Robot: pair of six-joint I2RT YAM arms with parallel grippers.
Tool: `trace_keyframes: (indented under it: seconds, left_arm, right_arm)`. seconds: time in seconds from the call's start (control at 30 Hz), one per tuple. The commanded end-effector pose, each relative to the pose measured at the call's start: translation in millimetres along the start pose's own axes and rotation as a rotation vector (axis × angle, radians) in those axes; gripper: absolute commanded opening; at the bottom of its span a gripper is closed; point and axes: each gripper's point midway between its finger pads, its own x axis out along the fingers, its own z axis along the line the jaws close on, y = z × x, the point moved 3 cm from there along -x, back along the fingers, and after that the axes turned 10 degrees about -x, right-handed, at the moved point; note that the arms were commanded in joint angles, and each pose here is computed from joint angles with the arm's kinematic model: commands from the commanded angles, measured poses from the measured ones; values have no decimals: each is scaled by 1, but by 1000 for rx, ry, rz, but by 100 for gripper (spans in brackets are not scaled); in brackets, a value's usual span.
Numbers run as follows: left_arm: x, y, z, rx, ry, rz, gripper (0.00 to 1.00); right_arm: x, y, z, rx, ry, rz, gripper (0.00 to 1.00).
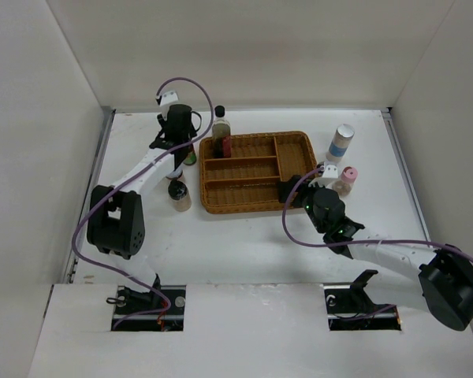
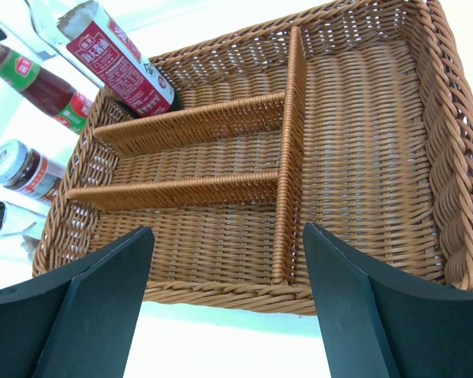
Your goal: Organize the condiment bottles
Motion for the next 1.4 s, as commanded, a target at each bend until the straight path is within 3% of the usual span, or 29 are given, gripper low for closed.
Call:
trace_keyframes:
  seconds: [0.0, 0.17, 0.37, 0.63, 0.9, 1.37]
  left_arm:
    - [-55, -77, -16, -103, 76, -213, 13]
    - [-113, -107, -29, -145, 166, -312, 13]
    - [-141, -97, -41, -143, 241, -308, 13]
    - [-146, -61, -68, -110, 310, -249, 12]
    - [-149, -59, -92, -111, 366, -243, 12]
    - [-118, 0, -103, -27, 336, -150, 12]
  right_arm:
    - [0, -30, 14, 35, -45, -87, 83]
    - [0, -31, 13, 37, -44, -90, 83]
    - [-1, -31, 13, 39, -45, -92, 83]
    - [0, -27, 13, 36, -43, -81, 83]
    - [1, -28, 13, 33, -43, -82, 83]
    - [-1, -30, 13, 39, -46, -89, 83]
